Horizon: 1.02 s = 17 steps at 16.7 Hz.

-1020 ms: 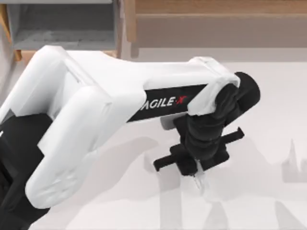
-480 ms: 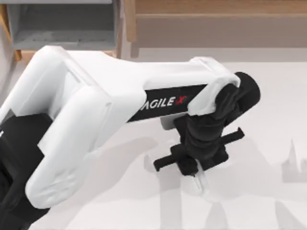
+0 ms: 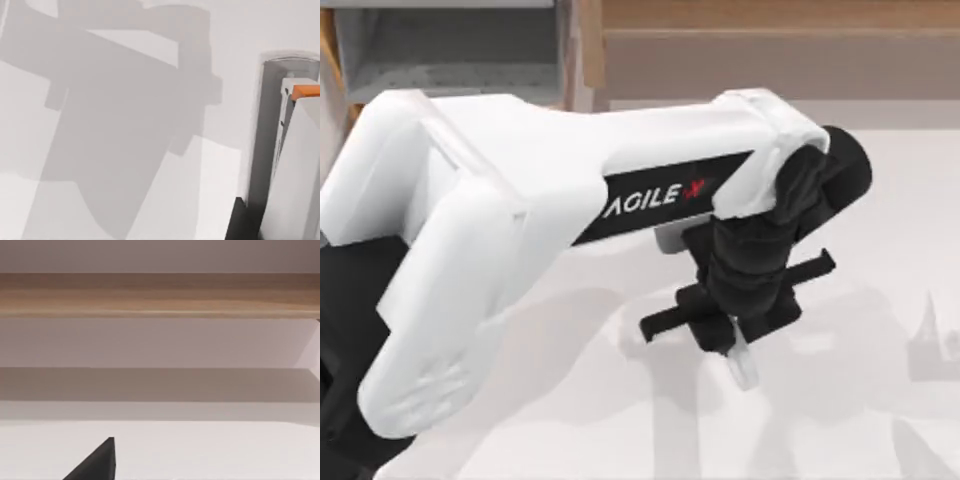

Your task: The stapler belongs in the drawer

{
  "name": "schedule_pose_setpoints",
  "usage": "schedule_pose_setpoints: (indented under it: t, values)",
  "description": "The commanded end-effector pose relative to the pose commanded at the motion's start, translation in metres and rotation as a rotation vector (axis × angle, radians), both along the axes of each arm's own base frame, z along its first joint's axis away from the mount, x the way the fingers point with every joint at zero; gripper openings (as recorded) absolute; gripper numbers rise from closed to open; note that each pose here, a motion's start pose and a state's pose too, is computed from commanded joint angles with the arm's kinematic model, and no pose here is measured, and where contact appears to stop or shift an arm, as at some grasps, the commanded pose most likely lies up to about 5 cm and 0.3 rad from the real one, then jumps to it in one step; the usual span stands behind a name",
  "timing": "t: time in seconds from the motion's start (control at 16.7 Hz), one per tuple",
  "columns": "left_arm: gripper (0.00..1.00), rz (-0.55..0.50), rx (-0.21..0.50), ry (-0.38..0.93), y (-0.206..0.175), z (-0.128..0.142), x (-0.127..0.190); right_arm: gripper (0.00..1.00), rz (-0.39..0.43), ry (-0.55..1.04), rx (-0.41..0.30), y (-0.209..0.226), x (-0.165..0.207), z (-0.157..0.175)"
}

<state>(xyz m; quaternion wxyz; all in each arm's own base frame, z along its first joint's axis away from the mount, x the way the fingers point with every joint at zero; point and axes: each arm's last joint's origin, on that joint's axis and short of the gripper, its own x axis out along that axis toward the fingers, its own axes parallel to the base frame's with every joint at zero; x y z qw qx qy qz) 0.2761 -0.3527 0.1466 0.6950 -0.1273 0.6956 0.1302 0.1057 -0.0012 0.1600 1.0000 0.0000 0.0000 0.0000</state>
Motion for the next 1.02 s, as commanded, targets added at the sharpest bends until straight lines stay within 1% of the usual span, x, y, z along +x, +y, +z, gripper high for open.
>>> schedule_pose_setpoints:
  t: [0.36,0.54,0.66,0.78,0.9,1.02]
  values:
    - [0.0,-0.001,-0.001,-0.002,0.002,0.002,0.004,1.0,0.0,0.0,0.0,0.0,0.0,0.0]
    - [0.0,-0.001,-0.032,-0.041,0.026,0.027,0.033,1.0,0.0,0.0,0.0,0.0,0.0,0.0]
    - [0.0,0.003,-0.06,-0.089,0.057,0.054,0.064,1.0,0.0,0.0,0.0,0.0,0.0,0.0]
    - [0.0,0.007,-0.08,-0.154,0.1,0.085,0.097,1.0,0.0,0.0,0.0,0.0,0.0,0.0]
    - [0.0,0.009,-0.081,-0.226,0.154,0.117,0.126,1.0,0.0,0.0,0.0,0.0,0.0,0.0]
    - [0.0,0.006,-0.058,-0.294,0.215,0.144,0.148,1.0,0.0,0.0,0.0,0.0,0.0,0.0]
